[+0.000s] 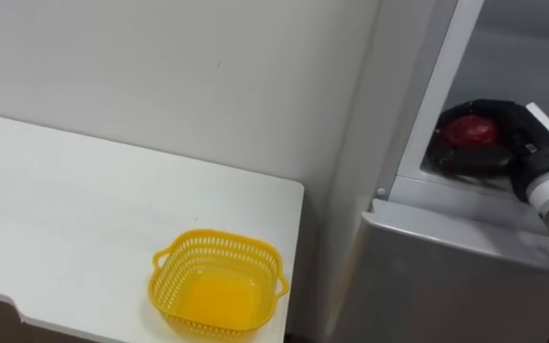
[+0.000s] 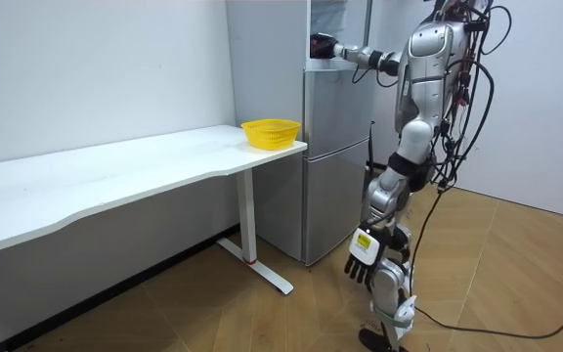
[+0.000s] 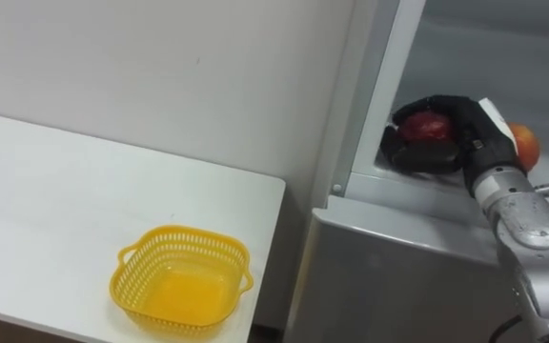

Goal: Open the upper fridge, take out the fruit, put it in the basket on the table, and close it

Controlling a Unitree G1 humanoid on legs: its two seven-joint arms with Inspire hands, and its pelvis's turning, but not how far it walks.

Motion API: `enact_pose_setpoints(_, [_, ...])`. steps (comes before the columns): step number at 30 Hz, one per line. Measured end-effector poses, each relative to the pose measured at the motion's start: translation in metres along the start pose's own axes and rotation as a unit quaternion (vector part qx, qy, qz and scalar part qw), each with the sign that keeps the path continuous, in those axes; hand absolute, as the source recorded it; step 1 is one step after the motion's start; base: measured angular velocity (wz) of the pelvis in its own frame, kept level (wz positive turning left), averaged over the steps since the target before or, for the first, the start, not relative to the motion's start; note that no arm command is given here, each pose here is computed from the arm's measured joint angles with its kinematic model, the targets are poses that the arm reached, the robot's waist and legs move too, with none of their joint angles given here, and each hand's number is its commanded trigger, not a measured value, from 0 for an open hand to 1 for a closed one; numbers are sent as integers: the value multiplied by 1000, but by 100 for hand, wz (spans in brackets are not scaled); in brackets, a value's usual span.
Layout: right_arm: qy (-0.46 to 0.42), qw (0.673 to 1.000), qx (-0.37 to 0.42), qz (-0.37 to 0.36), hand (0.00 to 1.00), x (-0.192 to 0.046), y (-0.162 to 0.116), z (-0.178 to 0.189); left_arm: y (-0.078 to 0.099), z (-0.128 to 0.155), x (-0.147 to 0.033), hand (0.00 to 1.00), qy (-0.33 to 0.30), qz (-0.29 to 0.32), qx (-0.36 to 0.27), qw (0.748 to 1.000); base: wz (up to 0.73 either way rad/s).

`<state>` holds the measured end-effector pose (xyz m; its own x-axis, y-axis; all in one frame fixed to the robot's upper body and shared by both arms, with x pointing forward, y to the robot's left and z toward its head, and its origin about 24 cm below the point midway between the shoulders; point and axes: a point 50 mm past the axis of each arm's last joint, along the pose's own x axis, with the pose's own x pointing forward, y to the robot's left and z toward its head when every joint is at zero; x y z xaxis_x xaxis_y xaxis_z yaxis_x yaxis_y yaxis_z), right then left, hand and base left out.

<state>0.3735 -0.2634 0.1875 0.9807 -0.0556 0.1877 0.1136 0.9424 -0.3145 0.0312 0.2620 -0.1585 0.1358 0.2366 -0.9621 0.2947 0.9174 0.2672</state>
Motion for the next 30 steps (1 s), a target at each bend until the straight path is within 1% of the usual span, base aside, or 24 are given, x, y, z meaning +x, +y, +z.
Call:
enact_pose_setpoints(10, [-5, 1000, 11, -14, 100, 1, 6, 4, 7, 2, 0, 0, 0, 9, 11, 1000, -3])
enact_pose_setpoints(13, [-12, 1000, 18, -21, 100, -1, 9, 6, 7, 3, 0, 0, -2, 9, 8, 1000, 0])
enact_pose_setpoints(16, [-29, 999, 14, -36, 100, -5, 15, 12, 4, 3, 0, 0, -4, 13, 17, 1000, -5])
enact_pose_setpoints(19, [-53, 998, 13, -44, 100, -15, 22, 19, 1, 2, 0, 0, -3, 14, 20, 1000, -7])
enact_pose_setpoints(23, [-92, 994, 22, -50, 100, -42, 35, 22, -7, 0, 1, 0, -4, 18, 16, 1000, -5])
enact_pose_setpoints(27, [-129, 989, 71, -25, 100, -69, 58, 30, -14, -3, 1, 0, -4, 17, 15, 1000, -6])
enact_pose_setpoints(30, [-149, 985, 82, -20, 100, -79, 62, 37, -15, -2, 1, 0, -14, 16, 15, 1000, 0])
